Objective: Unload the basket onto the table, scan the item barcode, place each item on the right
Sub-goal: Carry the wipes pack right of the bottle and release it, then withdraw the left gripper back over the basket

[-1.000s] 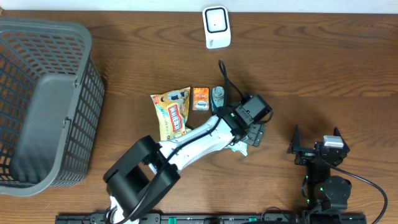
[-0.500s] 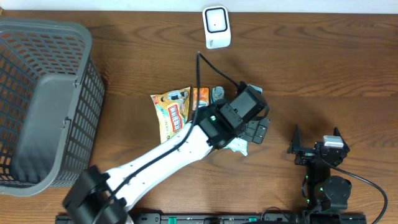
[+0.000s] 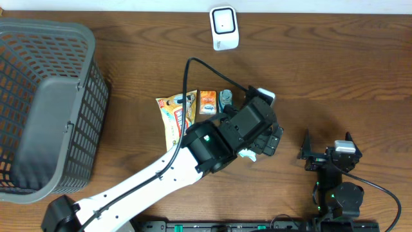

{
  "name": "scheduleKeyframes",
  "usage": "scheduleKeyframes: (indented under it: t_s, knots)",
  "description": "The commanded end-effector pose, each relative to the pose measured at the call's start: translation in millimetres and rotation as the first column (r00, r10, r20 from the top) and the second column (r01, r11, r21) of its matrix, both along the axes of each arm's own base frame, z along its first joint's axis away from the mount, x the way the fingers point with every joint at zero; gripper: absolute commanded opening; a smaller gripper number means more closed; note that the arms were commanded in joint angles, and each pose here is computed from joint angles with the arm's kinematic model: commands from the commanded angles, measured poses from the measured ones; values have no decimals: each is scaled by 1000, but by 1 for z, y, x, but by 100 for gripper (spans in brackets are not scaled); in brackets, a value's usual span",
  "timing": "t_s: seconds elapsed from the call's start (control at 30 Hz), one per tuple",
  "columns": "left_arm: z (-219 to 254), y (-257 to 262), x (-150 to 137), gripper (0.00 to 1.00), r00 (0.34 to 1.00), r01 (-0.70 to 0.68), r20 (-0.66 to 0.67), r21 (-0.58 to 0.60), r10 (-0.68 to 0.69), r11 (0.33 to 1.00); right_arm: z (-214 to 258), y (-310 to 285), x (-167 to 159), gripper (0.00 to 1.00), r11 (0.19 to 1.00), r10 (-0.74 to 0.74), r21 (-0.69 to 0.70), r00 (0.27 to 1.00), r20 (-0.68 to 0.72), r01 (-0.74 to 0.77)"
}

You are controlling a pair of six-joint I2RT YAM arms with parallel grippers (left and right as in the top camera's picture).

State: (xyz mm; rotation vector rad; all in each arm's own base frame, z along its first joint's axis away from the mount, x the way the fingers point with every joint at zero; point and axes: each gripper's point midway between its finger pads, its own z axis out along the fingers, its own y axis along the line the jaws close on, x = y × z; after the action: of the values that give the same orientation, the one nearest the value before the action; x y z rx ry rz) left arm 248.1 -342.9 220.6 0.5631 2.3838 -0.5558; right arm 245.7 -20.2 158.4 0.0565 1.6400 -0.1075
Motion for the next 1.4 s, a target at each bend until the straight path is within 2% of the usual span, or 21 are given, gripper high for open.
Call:
scheduleKeyframes:
  t_s: [0.0,0.2,0.43,0.7,0.93,1.07,1.2,1.37]
  knots:
    - [19,14,9,100,995,-47,91,9,46,999,0,2,0,99,1000,12,-8,1000,0,-12]
    - [52,38,17,99,972,-107,212,3,104,994,0,2,0,99,1000,12,-8,1000,-1,-12]
    - [99,81,24,100,902,-230,372,-17,220,973,0,2,0,99,1000,12,-8,1000,-1,-12]
    - [160,154,26,100,757,-421,489,-143,434,896,0,2,0,99,1000,12,-8,1000,0,-12]
    - [195,223,24,100,603,-568,525,-246,601,785,0,2,0,99,1000,12,-8,1000,0,-12]
    - [204,249,23,100,550,-609,523,-283,651,741,0,2,0,99,1000,12,-8,1000,-1,-12]
    - [202,263,23,100,528,-642,524,-268,668,719,0,2,0,99,1000,12,-8,1000,0,-12]
    - [182,273,27,100,542,-687,528,-169,654,707,0,2,0,99,1000,12,-8,1000,0,-12]
